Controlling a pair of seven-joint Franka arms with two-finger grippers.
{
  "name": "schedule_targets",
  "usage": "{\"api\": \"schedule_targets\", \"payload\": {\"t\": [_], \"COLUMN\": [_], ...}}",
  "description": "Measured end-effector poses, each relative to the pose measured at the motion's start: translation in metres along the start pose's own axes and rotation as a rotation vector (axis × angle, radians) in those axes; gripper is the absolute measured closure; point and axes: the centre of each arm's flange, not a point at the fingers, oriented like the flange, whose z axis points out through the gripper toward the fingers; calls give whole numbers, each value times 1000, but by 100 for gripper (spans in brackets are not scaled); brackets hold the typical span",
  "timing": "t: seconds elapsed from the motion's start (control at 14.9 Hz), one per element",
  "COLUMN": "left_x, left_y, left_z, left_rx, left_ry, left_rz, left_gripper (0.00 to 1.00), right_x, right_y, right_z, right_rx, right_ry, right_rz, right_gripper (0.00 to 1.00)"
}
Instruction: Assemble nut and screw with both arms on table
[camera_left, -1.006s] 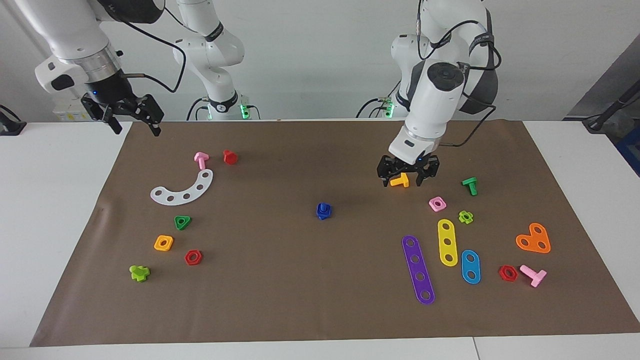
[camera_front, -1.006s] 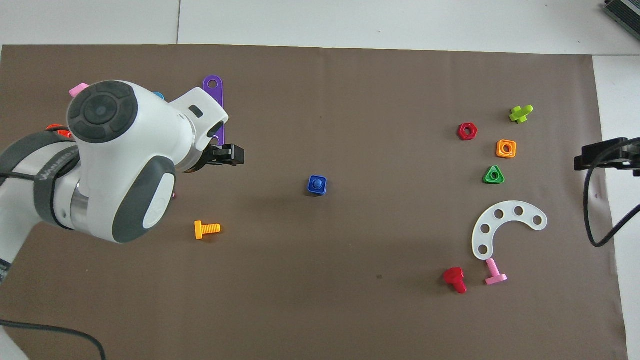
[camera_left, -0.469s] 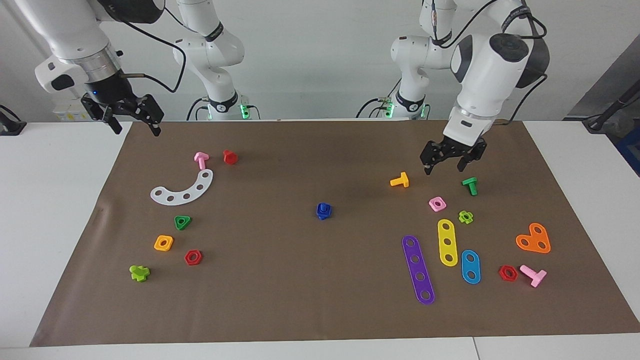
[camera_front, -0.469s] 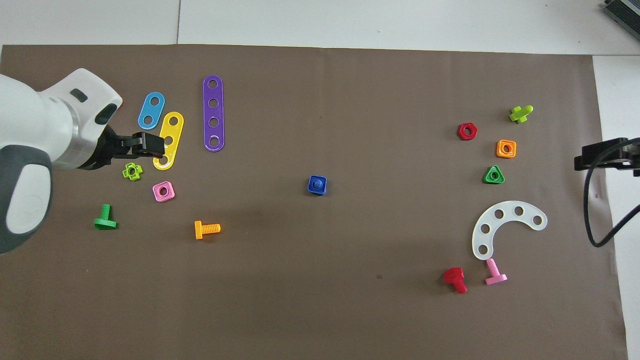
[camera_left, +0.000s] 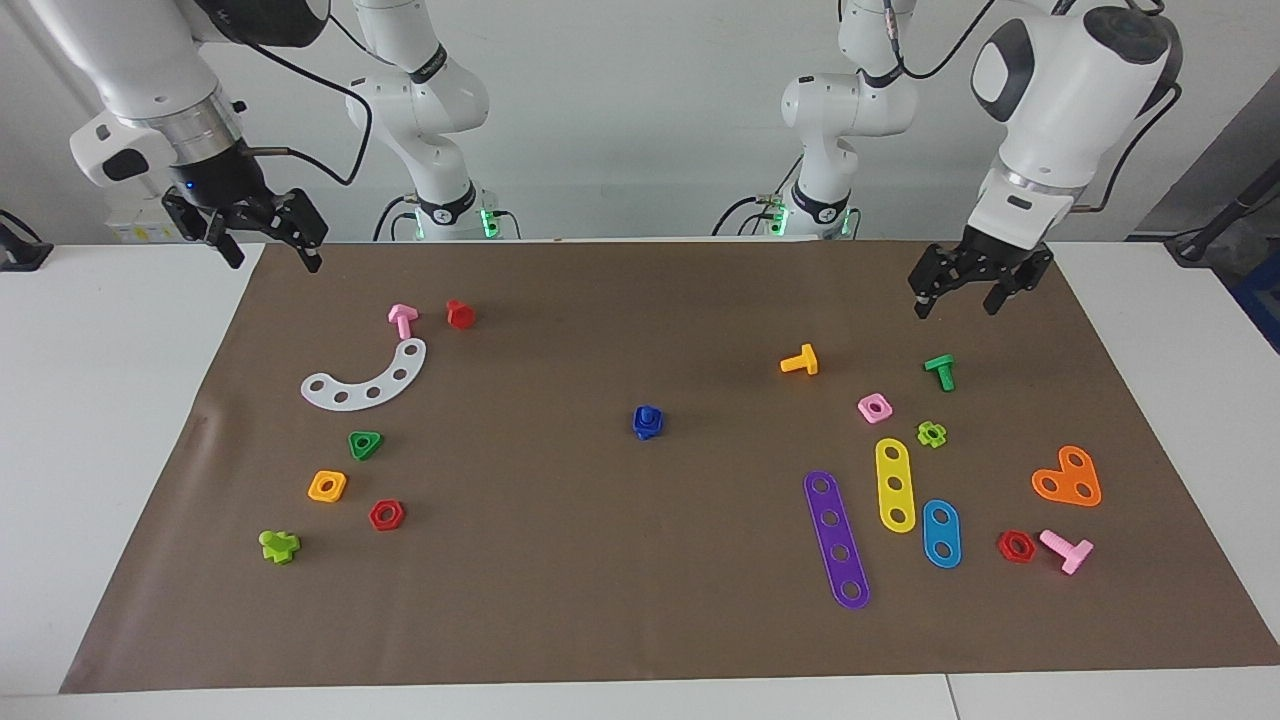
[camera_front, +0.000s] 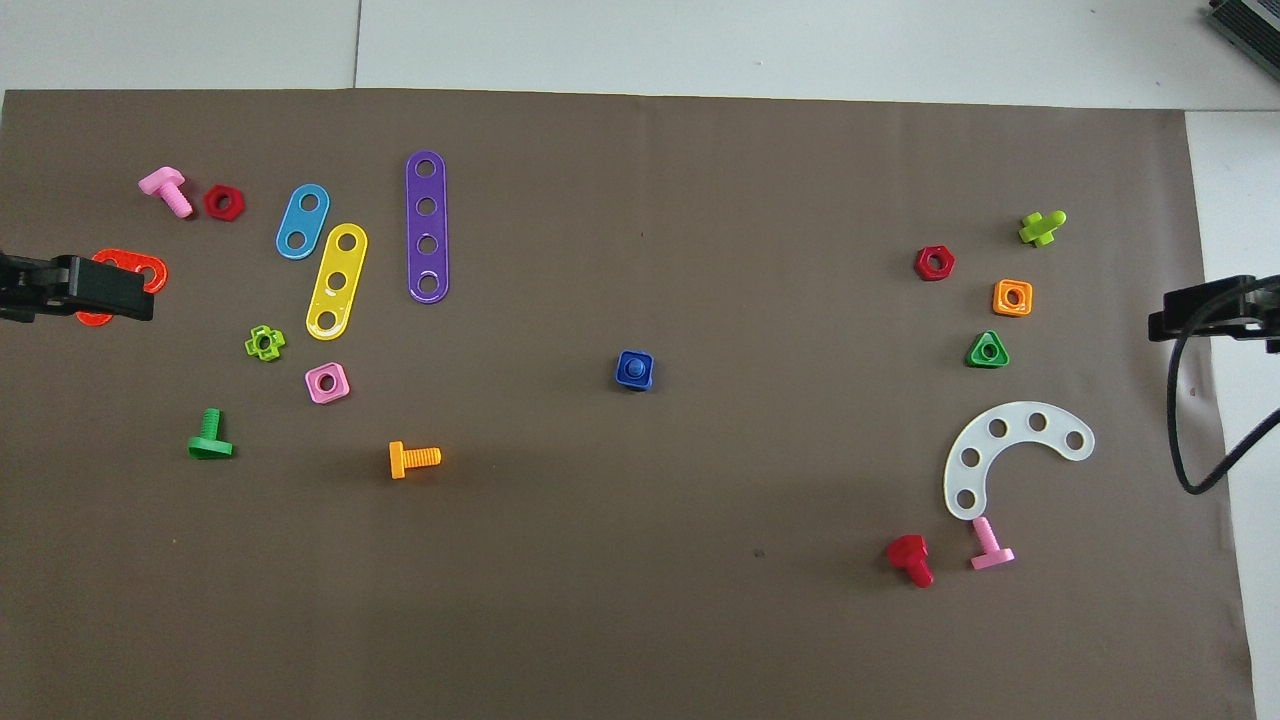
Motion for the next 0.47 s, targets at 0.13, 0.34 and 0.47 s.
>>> {"api": "schedule_targets", "payload": {"t": [0.13,0.34,0.47], "left_x": [0,-2,-4], "left_y": [-7,-8,-7], "left_z": [-4,-4,-8], "left_rx": [0,0,0], "left_ry": [-14,-30,-26], "left_rz": [0,-1,1], "left_gripper": [0,0,0], "right_x": [0,0,0], "right_y": [0,0,0], "right_z": [0,0,0], "right_rx": [0,0,0], "right_ry": [0,0,0], "right_rz": [0,0,0], "right_gripper": [0,0,0]}}
